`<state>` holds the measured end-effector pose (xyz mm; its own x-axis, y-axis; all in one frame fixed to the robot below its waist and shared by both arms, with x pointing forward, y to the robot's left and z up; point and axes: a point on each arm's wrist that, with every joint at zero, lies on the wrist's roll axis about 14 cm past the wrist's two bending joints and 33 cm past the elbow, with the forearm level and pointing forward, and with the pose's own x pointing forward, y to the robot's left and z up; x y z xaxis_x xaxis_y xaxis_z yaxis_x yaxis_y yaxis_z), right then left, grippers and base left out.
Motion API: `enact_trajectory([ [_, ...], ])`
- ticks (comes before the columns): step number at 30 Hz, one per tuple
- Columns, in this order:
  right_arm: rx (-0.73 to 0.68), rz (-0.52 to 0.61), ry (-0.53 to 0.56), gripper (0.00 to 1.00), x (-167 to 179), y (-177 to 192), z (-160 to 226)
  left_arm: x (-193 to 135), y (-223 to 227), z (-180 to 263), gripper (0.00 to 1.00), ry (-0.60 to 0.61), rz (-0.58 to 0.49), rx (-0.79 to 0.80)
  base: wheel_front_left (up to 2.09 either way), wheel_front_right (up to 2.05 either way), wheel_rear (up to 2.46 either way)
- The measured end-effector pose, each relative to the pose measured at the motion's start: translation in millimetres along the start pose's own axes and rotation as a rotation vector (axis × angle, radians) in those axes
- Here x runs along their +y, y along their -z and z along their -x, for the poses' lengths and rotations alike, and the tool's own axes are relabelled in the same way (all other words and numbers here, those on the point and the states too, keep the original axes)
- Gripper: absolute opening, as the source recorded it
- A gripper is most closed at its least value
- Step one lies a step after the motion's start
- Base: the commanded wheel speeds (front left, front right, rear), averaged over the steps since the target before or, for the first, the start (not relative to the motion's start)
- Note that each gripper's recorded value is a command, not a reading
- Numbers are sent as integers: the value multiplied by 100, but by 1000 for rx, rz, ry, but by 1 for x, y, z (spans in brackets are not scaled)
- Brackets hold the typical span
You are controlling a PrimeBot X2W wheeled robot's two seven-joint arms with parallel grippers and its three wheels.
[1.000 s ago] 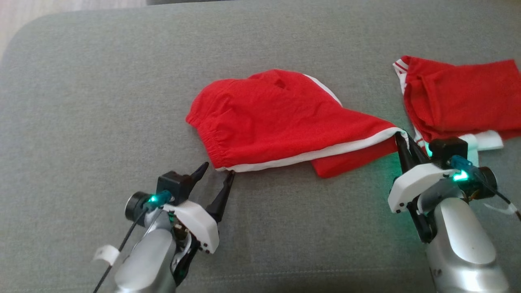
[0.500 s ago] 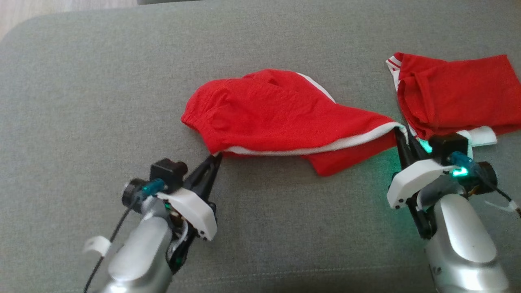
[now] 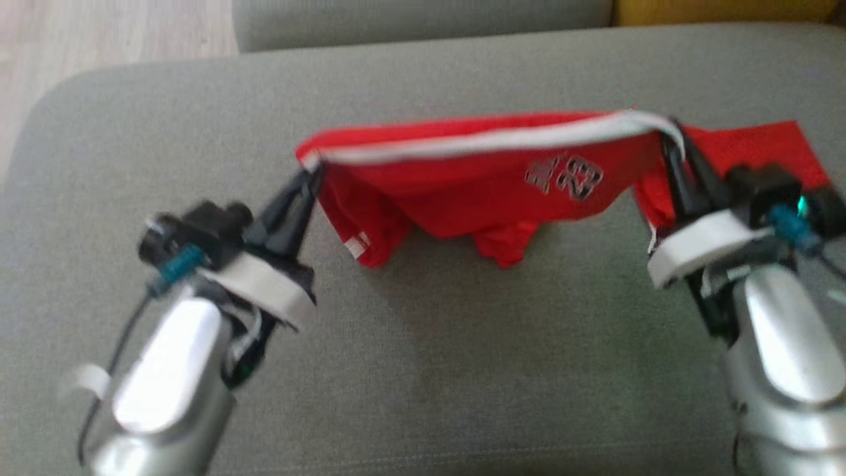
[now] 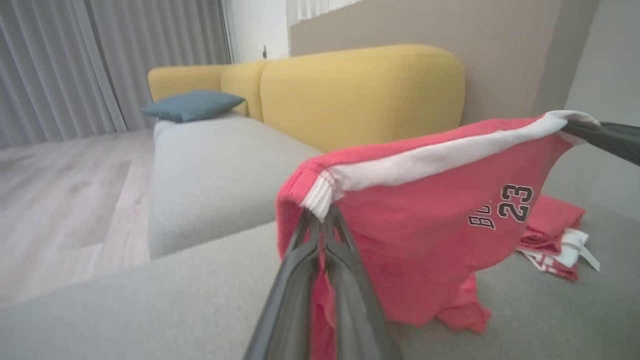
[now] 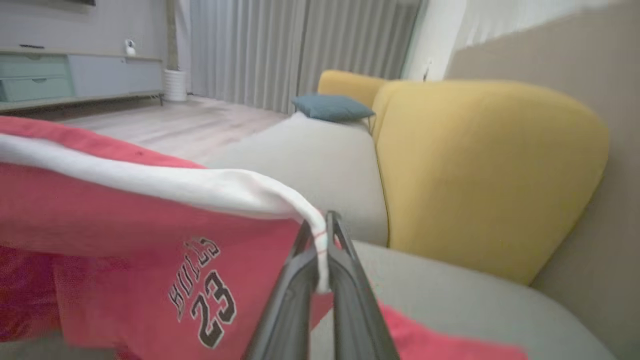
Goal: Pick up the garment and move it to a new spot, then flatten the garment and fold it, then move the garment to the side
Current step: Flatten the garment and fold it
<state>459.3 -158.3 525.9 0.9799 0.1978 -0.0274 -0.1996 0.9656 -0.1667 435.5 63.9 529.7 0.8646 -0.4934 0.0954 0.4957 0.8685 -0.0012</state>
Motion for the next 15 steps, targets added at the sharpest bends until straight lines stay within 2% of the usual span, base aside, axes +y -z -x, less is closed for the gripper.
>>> enact_trajectory([
  [6, -213, 106, -31, 0, -5, -96, -5, 10, -91, -17, 0, 7, -84, -177, 0, 0, 0],
  [8, -258, 134, -38, 0, -5, -119, -1, 9, -118, -17, 0, 13, -115, -224, 0, 0, 0],
  [12, -289, 138, -40, 0, -3, -138, 13, 7, -151, -8, 0, 4, -140, -271, 0, 0, 0],
  [15, -286, 126, -45, 0, 1, -139, 26, 1, -156, 1, 0, 17, -127, -247, 0, 0, 0],
])
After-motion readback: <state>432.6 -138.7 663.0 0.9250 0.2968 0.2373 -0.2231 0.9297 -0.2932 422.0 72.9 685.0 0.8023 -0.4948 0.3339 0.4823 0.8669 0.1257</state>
